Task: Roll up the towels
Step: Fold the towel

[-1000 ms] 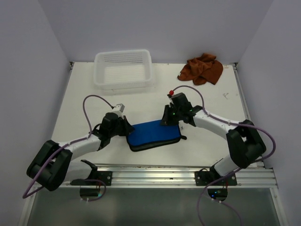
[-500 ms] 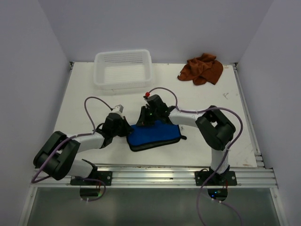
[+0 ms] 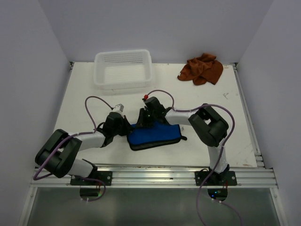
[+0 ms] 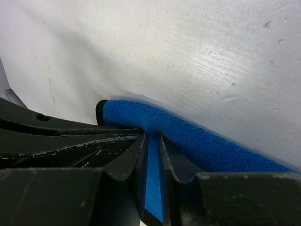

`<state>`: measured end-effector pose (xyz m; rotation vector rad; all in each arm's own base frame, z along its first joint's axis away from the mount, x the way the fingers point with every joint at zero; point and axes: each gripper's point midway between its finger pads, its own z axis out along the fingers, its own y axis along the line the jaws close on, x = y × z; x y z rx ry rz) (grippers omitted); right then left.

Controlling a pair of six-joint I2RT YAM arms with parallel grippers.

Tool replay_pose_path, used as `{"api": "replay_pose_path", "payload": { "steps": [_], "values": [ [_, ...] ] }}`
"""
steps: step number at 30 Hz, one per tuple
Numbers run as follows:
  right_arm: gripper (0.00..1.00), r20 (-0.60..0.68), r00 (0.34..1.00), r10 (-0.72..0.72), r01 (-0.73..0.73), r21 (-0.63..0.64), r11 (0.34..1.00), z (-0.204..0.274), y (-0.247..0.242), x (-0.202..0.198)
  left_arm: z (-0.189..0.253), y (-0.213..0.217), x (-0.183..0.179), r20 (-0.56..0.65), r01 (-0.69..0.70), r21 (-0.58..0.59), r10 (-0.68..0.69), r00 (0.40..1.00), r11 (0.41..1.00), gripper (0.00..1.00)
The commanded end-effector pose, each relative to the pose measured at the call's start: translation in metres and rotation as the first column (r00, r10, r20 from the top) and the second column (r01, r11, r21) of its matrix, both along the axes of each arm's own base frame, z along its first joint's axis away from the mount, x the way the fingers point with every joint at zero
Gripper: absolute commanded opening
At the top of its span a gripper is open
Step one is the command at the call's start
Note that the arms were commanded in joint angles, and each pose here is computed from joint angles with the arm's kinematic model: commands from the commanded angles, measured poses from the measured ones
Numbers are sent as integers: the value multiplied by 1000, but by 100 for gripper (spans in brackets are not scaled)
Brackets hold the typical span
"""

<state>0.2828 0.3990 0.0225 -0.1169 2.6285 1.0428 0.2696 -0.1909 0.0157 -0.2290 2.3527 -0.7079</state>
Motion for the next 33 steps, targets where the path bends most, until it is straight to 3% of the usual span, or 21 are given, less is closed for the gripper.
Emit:
{"api": "replay_pose_path", "payload": {
  "steps": [1, 15, 25, 33],
  "values": [
    [21, 44, 999, -28, 29, -9, 1000, 6, -6, 19, 1, 2, 3, 0, -12, 23, 12, 1000, 1000, 0],
    [37, 49, 990, -131, 134, -62, 989, 14, -94, 42, -3, 13, -2, -17, -38, 66, 40, 999, 997, 0],
    [41, 69, 981, -180, 189, -164, 968, 7, -161, 30, -3, 15, -2, -15, -34, 82, 35, 999, 996, 0],
    [46, 140, 961, -238, 268, -258, 928, 33, -227, 36, 10, 11, 6, 16, -23, 81, 22, 1000, 996, 0]
  ]
}}
